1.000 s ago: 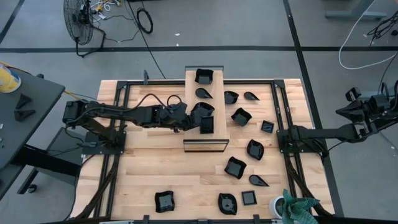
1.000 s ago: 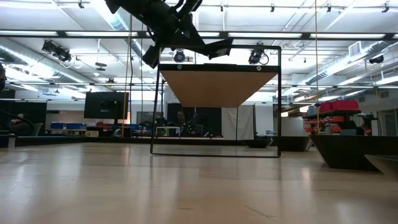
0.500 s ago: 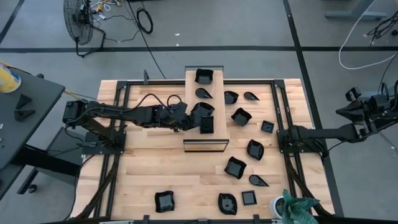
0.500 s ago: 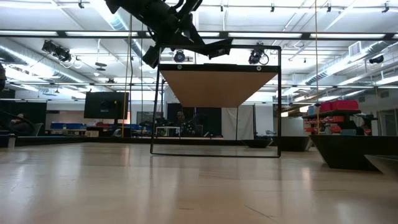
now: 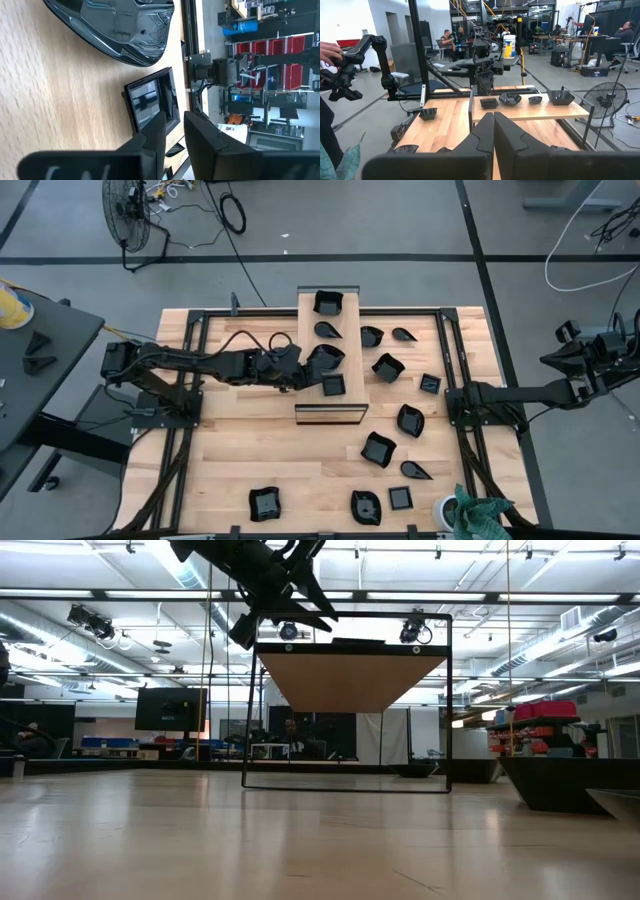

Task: Pick & Place Mini shaped plates
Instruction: Stack the distorted square plate on top of the distorted square plate on the shelf

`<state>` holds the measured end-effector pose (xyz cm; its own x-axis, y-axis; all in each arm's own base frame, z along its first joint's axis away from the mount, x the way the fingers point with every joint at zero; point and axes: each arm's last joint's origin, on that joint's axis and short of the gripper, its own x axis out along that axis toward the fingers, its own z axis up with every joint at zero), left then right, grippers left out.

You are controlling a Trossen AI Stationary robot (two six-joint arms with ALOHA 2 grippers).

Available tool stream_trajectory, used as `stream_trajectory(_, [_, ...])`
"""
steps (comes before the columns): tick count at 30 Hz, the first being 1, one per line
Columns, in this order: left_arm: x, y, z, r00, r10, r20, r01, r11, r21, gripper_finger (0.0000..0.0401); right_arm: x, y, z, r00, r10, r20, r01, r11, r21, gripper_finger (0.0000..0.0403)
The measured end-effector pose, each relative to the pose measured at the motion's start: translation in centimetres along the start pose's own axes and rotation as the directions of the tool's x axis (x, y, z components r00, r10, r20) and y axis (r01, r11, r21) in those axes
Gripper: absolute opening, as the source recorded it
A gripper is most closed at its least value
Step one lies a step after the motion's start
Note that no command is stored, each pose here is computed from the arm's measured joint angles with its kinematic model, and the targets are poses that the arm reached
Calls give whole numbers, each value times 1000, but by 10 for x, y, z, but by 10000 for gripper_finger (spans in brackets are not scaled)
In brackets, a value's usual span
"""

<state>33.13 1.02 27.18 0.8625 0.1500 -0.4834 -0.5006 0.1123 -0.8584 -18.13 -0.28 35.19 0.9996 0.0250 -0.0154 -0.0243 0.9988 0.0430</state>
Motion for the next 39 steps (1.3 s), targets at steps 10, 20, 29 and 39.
stream_trajectory(10, [-2,-1,-2,1000,-7,-10,8,998,56,78,0,0,0,1000,0,0,0,1000,0,10])
stream_trajectory(20, [-37,-14,-14,999,-44,-33,50,971,234,78,0,0,0,1000,0,0,0,1000,0,10])
stream_trajectory(29, [-80,-9,-34,994,53,-97,-15,934,358,78,0,0,0,1000,-1,0,1,1000,0,10])
stream_trajectory(39, [-114,5,-78,952,175,-250,-17,849,528,79,0,0,0,1000,-1,0,1,1000,0,10])
